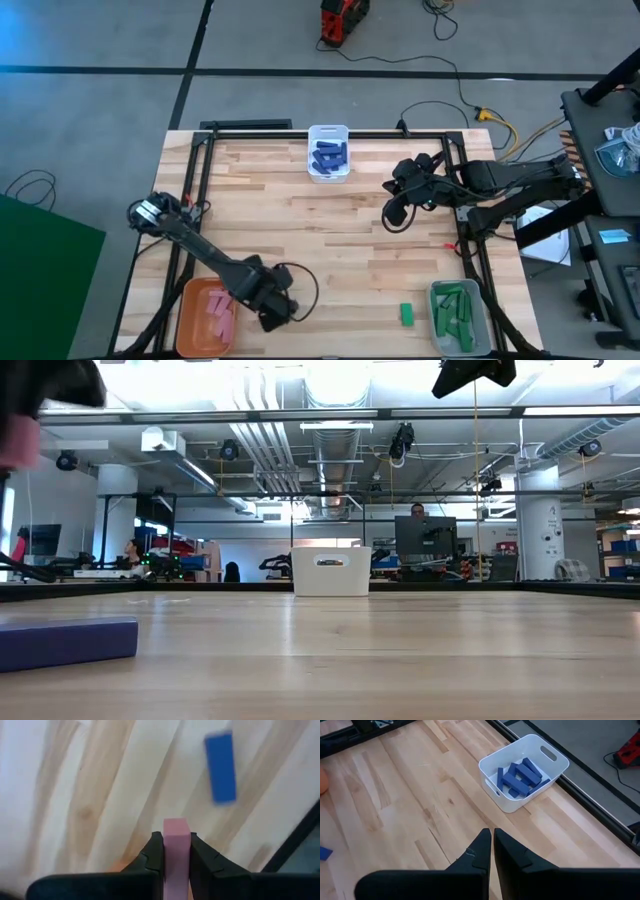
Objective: Sort blocks
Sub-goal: Put the pink block into the orange bin
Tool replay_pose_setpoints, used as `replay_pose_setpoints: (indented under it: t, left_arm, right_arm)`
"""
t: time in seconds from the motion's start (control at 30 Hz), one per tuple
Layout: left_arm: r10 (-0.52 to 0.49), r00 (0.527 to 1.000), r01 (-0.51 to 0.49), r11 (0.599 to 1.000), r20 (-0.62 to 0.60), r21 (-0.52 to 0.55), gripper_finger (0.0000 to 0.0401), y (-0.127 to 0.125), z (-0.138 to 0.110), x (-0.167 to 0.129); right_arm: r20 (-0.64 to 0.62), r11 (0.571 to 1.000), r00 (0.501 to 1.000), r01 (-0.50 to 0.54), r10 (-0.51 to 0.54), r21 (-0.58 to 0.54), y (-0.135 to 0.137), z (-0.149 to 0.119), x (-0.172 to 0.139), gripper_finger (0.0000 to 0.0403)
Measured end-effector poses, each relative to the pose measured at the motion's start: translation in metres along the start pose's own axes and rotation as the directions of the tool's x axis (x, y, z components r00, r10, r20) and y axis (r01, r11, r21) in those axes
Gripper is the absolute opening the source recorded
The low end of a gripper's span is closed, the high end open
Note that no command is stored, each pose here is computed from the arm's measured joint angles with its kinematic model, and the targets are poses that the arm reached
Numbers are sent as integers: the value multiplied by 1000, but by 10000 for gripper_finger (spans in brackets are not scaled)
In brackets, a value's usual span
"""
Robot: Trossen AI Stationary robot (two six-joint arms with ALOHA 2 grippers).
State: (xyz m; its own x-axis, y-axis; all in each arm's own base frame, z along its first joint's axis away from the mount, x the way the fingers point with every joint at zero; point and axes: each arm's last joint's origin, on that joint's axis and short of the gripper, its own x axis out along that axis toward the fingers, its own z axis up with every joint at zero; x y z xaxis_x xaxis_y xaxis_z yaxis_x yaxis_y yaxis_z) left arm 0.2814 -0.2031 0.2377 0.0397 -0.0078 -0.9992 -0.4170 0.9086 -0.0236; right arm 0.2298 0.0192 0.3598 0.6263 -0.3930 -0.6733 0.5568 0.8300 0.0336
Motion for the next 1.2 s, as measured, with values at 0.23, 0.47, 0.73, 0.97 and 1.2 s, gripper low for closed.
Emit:
replay_pose_setpoints:
  t: [0.23, 0.47, 0.73, 0.97, 1.2]
  left_arm:
    - [-43, 999, 43, 994, 4, 103, 28, 1, -49, -20]
    - [-216, 976, 215, 975, 30, 56, 28, 14, -110, -31]
    - [-308, 951, 302, 944, 23, 131, 28, 24, -137, -13]
    - [-296, 955, 291, 946, 17, 141, 40, 26, -143, -7]
    - [-274, 962, 271, 955, 8, 120, 139, 28, -144, -6]
  right_arm:
    - [-1, 1000, 1000, 1, -1, 11, 0, 0, 0, 13]
    - [-1, 1000, 1000, 2, -2, 10, 0, -1, 1, 13]
    - [5, 1000, 1000, 10, -10, 26, 0, 0, 1, 13]
    - [9, 999, 1000, 15, -15, 40, 0, 0, 1, 13]
    - [13, 999, 1000, 22, -23, 39, 0, 0, 1, 13]
